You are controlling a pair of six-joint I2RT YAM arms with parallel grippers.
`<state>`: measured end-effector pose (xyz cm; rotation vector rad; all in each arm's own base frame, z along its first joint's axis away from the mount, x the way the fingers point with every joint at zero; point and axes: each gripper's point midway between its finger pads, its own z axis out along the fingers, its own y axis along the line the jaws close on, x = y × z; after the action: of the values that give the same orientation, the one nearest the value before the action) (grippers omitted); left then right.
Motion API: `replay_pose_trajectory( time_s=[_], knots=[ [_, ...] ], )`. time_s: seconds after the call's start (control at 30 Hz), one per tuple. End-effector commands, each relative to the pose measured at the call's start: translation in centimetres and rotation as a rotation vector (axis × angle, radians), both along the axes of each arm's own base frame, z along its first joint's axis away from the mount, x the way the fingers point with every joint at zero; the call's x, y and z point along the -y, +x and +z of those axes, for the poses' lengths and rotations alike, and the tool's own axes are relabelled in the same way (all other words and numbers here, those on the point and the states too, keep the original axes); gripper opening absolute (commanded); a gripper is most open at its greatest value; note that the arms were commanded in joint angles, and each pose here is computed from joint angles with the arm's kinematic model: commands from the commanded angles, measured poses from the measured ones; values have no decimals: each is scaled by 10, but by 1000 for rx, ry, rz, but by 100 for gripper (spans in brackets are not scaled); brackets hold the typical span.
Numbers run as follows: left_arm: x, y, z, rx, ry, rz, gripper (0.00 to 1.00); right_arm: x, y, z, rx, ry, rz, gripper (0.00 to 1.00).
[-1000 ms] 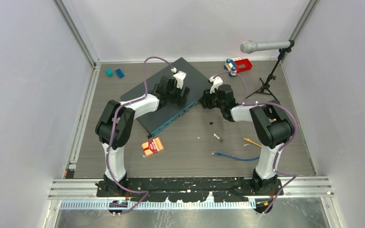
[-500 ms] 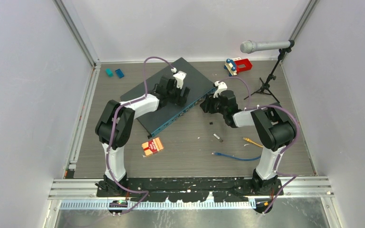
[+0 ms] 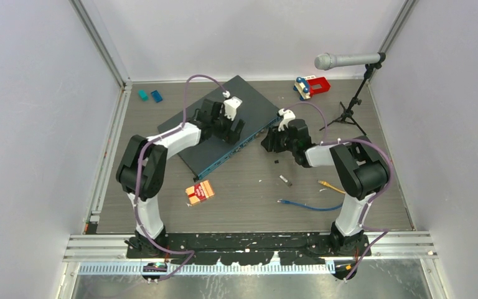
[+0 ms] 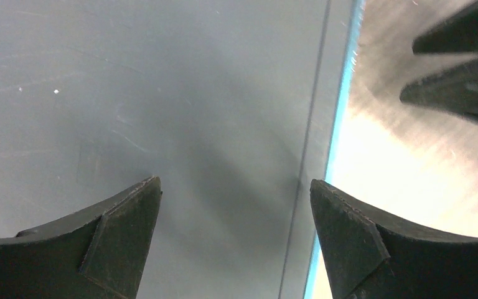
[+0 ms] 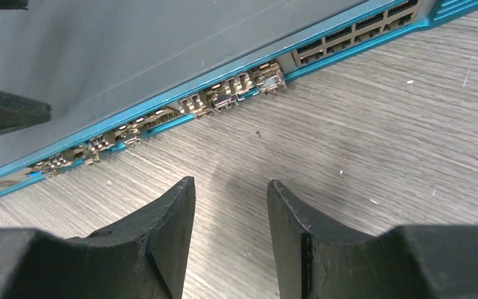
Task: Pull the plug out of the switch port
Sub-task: Move the switch port to the center of the board.
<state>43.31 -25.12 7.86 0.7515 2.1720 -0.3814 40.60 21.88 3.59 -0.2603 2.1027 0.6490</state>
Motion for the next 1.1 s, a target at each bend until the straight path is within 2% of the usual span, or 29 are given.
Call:
replay_pose_trajectory(
  time_s=[0.0, 0.17, 0.33, 0.47, 0.53, 0.57, 0.8, 1.07],
  knots=[
    [-2, -36, 32, 32, 1, -197, 92, 2, 17, 58, 142, -10, -3, 52],
    [-33, -70, 40, 61, 143, -275, 92, 15, 17, 61, 139, -72, -3, 52],
    [-67, -83, 46, 105, 266, -229, 93, 34, 41, 68, 165, -122, -84, 54],
    [-77, -90, 53, 132, 272, -201, 93, 40, 68, 78, 201, -174, -128, 59],
    [-79, -90, 56, 142, 276, -191, 93, 39, 80, 81, 208, -210, -129, 74],
    [-80, -90, 57, 147, 278, -185, 93, 41, 85, 80, 206, -233, -125, 76],
    [-80, -83, 58, 153, 278, -157, 93, 38, 117, 82, 180, -348, -74, 78],
    [-89, -81, 50, 144, 271, -112, 93, 35, 157, 64, 90, -326, -53, 78]
  ],
)
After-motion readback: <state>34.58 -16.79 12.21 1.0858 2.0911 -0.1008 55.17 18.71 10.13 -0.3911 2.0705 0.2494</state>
